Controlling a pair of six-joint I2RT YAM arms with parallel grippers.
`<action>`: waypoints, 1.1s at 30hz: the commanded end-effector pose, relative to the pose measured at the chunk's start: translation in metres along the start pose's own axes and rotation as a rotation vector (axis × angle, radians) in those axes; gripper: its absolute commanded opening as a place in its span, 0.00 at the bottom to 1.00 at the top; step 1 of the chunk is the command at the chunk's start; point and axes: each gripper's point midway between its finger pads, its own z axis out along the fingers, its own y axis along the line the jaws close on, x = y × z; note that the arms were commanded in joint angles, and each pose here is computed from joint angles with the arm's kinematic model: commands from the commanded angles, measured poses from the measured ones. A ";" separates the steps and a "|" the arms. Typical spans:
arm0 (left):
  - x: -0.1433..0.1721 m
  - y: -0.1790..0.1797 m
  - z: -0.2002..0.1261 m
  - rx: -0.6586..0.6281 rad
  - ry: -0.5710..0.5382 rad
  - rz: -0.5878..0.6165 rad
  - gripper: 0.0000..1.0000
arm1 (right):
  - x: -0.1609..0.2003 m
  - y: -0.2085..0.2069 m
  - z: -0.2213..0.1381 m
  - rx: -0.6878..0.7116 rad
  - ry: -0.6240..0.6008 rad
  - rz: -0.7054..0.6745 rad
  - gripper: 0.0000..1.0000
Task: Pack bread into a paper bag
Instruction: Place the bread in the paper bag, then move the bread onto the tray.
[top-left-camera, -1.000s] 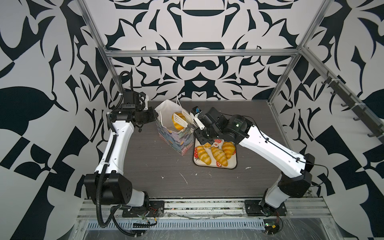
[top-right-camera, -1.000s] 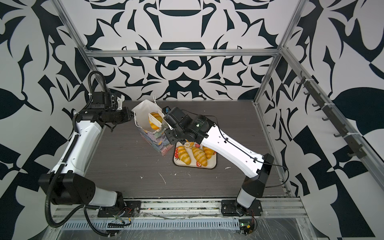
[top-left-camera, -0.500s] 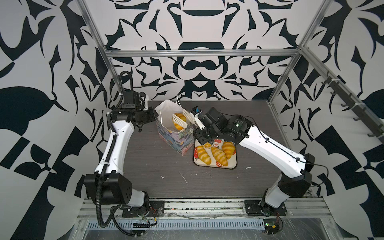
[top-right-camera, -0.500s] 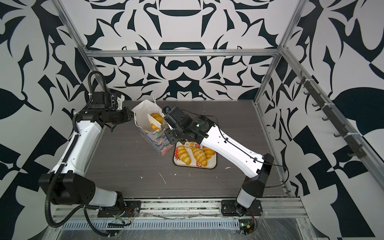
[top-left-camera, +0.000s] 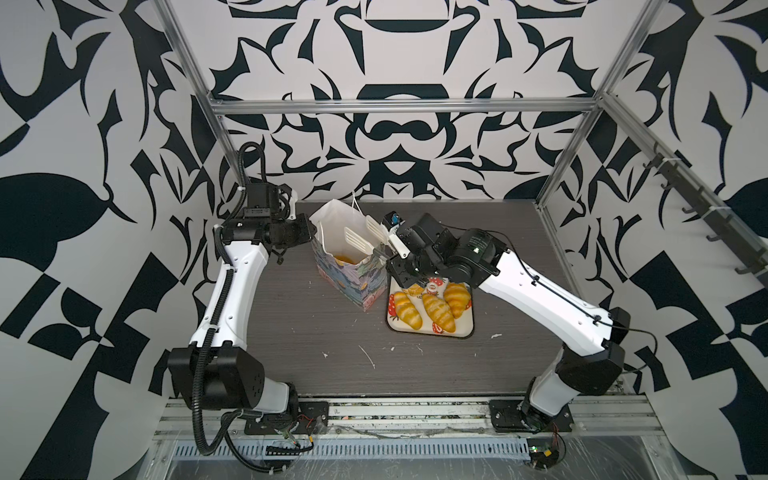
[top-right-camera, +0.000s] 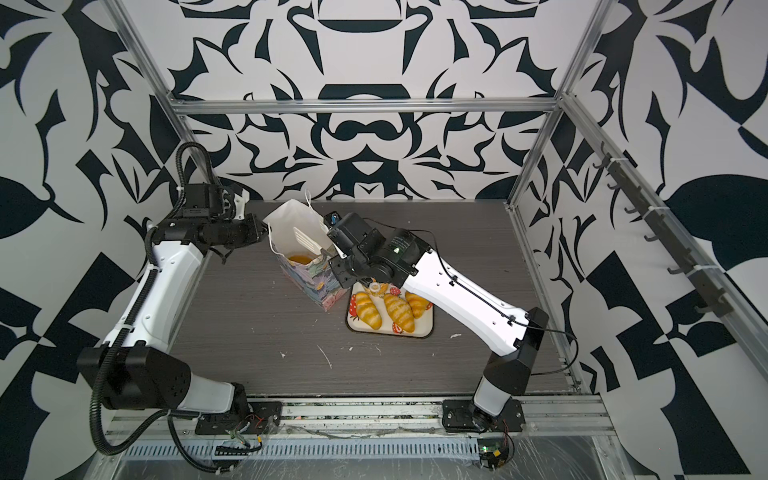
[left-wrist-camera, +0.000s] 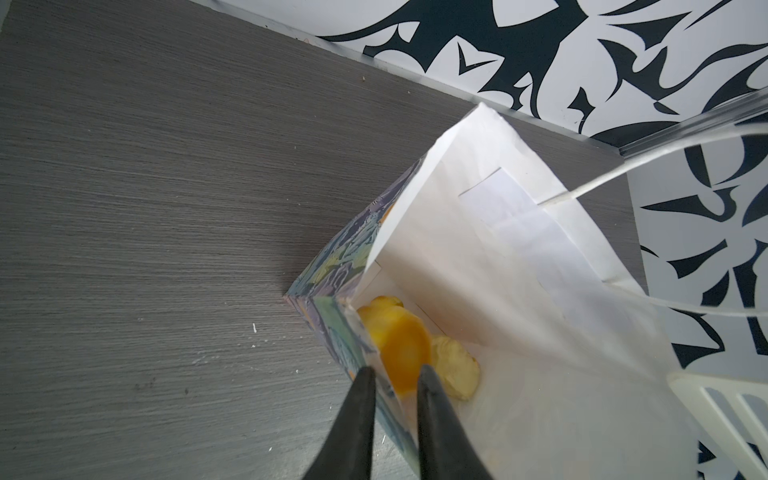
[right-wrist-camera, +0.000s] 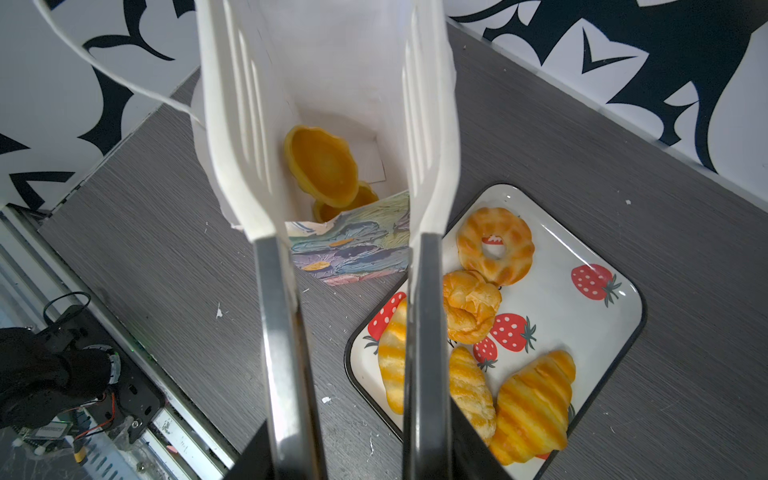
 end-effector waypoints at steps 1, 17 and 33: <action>0.010 0.000 0.001 0.001 0.035 -0.003 0.23 | -0.031 -0.006 -0.032 0.023 -0.136 0.010 0.49; 0.010 0.000 0.001 0.000 0.036 -0.003 0.22 | -0.018 -0.058 -0.082 0.181 -0.200 0.023 0.49; 0.009 -0.002 -0.003 0.001 0.023 0.000 0.23 | 0.032 -0.117 -0.066 0.245 -0.090 0.147 0.49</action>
